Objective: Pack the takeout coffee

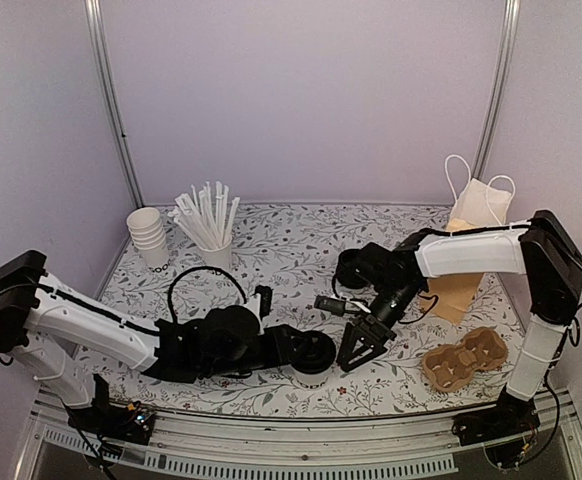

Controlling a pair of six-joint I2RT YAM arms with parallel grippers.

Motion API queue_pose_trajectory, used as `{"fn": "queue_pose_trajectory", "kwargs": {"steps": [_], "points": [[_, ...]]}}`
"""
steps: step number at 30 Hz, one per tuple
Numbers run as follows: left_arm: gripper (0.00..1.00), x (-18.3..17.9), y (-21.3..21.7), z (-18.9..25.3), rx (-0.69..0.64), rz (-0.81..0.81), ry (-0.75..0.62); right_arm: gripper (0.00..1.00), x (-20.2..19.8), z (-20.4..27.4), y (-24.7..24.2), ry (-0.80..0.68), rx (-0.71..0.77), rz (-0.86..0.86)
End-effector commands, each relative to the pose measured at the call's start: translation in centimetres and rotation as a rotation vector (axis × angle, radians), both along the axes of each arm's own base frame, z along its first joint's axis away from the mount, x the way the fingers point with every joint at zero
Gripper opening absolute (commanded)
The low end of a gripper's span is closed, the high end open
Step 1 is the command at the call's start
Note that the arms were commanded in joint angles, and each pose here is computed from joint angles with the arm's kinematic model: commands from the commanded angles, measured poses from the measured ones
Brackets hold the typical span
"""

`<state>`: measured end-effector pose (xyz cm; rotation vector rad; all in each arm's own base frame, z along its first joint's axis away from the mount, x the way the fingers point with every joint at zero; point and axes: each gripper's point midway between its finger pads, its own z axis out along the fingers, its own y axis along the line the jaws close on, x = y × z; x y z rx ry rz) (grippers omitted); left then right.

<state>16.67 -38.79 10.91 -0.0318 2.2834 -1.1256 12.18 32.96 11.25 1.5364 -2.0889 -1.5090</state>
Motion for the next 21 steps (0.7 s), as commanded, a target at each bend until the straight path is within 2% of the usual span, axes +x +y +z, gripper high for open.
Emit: {"fn": "queue_pose_trajectory", "kwargs": {"steps": [1, 8, 12, 21], "points": [[0.49, -1.0, 1.4, -3.4, 0.198, -0.012, -0.016, 0.66, -0.4, 0.9, 1.5, 0.027, 0.042, 0.029], [0.48, -1.5, 2.2, -4.6, 0.225, 0.014, 0.009, 0.63, 0.5, -0.8, 2.3, -0.010, -0.034, 0.001], [0.41, -1.8, 2.2, -4.4, 0.229, 0.021, -0.001, 0.62, 1.2, -1.4, 2.7, -0.023, -0.058, -0.016], [0.35, -2.4, 2.8, -3.2, 0.245, 0.054, -0.058, 0.63, 2.7, -1.6, 3.7, -0.024, -0.083, -0.050]]}}
